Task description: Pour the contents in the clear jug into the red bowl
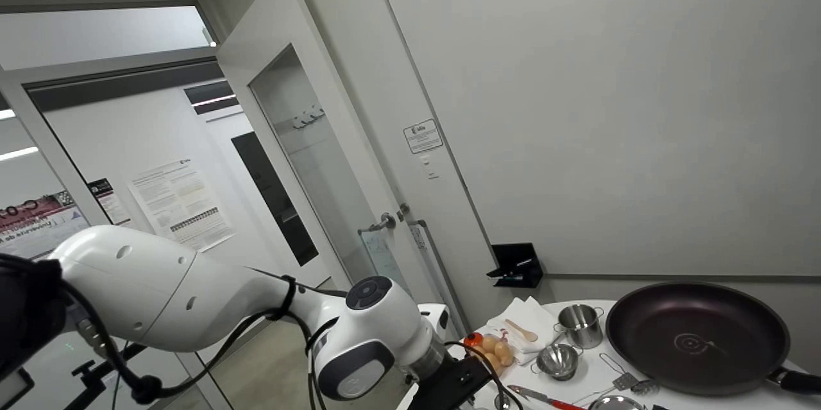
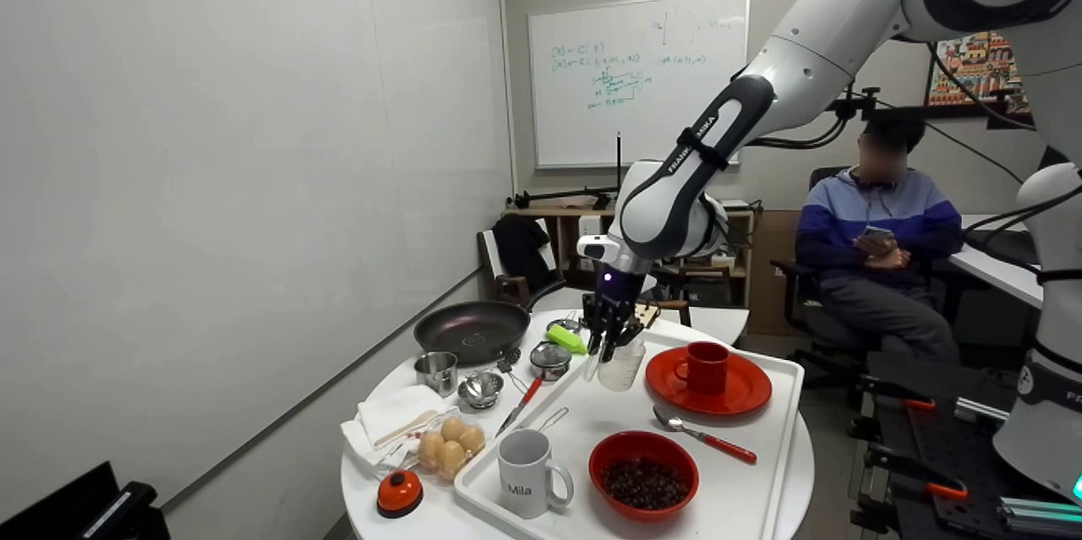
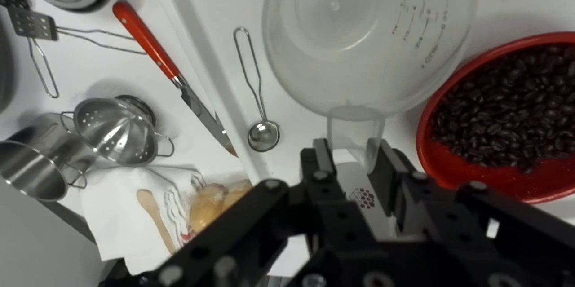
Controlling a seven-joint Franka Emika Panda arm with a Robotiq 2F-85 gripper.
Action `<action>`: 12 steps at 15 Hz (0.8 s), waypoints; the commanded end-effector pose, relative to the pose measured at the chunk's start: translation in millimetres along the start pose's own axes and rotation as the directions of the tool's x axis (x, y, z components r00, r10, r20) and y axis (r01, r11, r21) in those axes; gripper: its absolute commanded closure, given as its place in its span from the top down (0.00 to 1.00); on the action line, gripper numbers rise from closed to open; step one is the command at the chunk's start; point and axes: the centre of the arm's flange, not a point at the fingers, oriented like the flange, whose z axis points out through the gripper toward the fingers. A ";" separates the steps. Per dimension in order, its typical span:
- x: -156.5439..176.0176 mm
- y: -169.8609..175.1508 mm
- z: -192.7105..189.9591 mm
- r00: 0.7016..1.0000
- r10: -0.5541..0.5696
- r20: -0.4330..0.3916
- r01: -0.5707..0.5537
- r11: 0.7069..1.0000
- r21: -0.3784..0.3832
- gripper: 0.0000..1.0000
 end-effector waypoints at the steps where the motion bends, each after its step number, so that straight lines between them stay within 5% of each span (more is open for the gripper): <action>1: 10.1 11.2 7.1 0.996 0.011 0.094 -0.011 1.000 -0.002 0.08; 12: 21.7 14.2 9.6 0.997 0.075 0.032 -0.079 0.987 0.139 0.08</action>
